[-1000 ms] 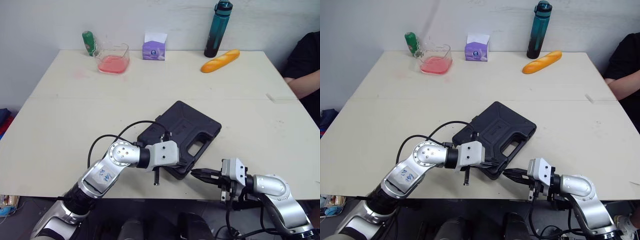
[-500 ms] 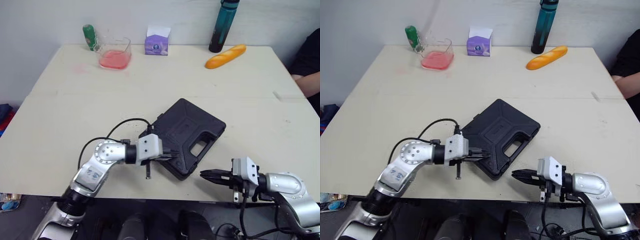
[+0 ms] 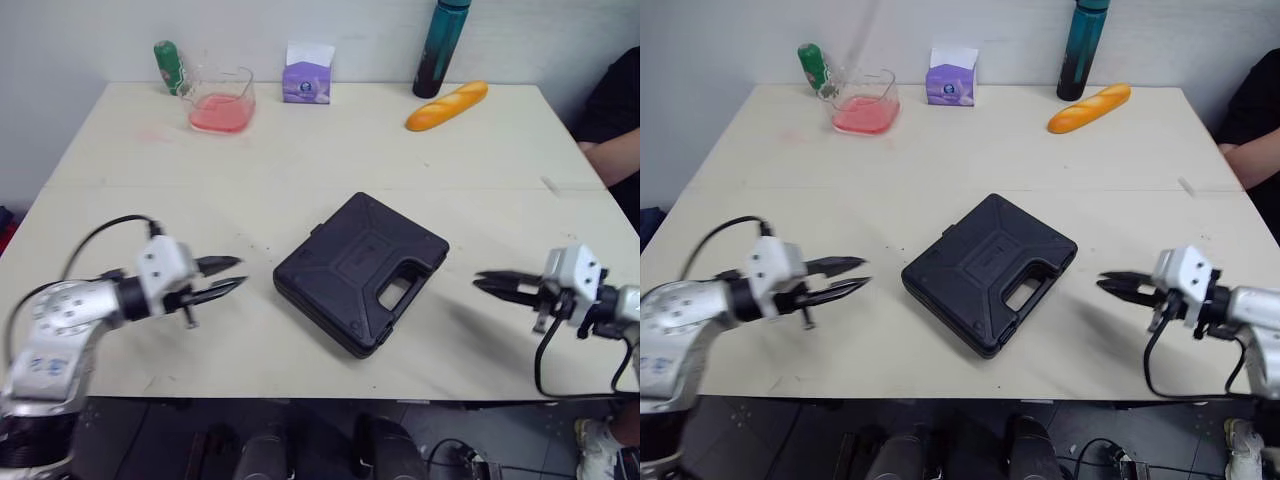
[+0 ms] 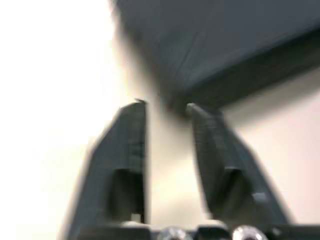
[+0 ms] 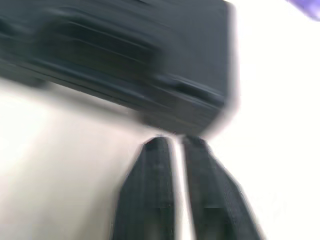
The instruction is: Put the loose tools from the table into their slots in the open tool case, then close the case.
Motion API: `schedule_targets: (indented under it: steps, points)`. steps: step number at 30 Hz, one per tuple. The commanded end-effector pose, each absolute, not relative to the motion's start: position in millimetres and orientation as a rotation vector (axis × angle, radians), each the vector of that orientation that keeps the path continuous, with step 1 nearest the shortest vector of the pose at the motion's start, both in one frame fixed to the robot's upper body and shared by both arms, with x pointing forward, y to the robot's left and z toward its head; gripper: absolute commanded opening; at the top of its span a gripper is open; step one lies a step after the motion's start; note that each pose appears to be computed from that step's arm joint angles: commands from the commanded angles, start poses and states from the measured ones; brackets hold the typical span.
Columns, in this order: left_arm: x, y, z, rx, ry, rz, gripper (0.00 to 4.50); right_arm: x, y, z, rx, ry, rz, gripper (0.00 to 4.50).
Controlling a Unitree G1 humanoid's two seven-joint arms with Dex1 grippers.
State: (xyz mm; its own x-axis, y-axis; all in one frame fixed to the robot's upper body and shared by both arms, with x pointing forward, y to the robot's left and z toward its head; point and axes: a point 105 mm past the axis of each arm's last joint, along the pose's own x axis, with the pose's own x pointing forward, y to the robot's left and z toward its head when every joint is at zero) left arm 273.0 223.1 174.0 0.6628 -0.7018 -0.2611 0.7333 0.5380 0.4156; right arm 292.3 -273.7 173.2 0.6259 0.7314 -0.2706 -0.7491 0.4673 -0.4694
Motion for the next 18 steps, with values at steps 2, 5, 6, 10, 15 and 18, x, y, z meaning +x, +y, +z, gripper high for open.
schedule_targets:
  steps: [2, 5, 6, 10, 15, 18]
  points:
    - [267.2, 270.4, 181.5, 0.564, 0.108, -0.7, 3.82, 299.2, -296.7, 197.1, -0.669, -0.007, 0.845, 3.06]
    - [263.7, 288.9, 176.8, 0.562, 0.148, -0.646, 4.5, 303.4, -306.2, 201.8, -0.709, -0.006, 0.823, 4.46]
    - [260.4, 303.7, 172.1, 0.568, 0.183, -0.599, 4.5, 306.8, -313.4, 208.4, -0.73, -0.008, 0.794, 4.46]
    - [254.0, 326.8, 164.5, 0.524, 0.214, -0.503, 4.5, 314.7, -331.4, 224.8, -0.77, -0.018, 0.723, 4.46]
    - [255.1, 330.5, 169.2, 0.521, 0.196, -0.472, 4.5, 319.7, -342.6, 225.0, -0.768, 0.014, 0.709, 4.46]
    - [254.4, 329.9, 163.9, 0.546, 0.212, -0.484, 4.5, 326.0, -338.9, 226.0, -0.774, -0.002, 0.709, 4.46]
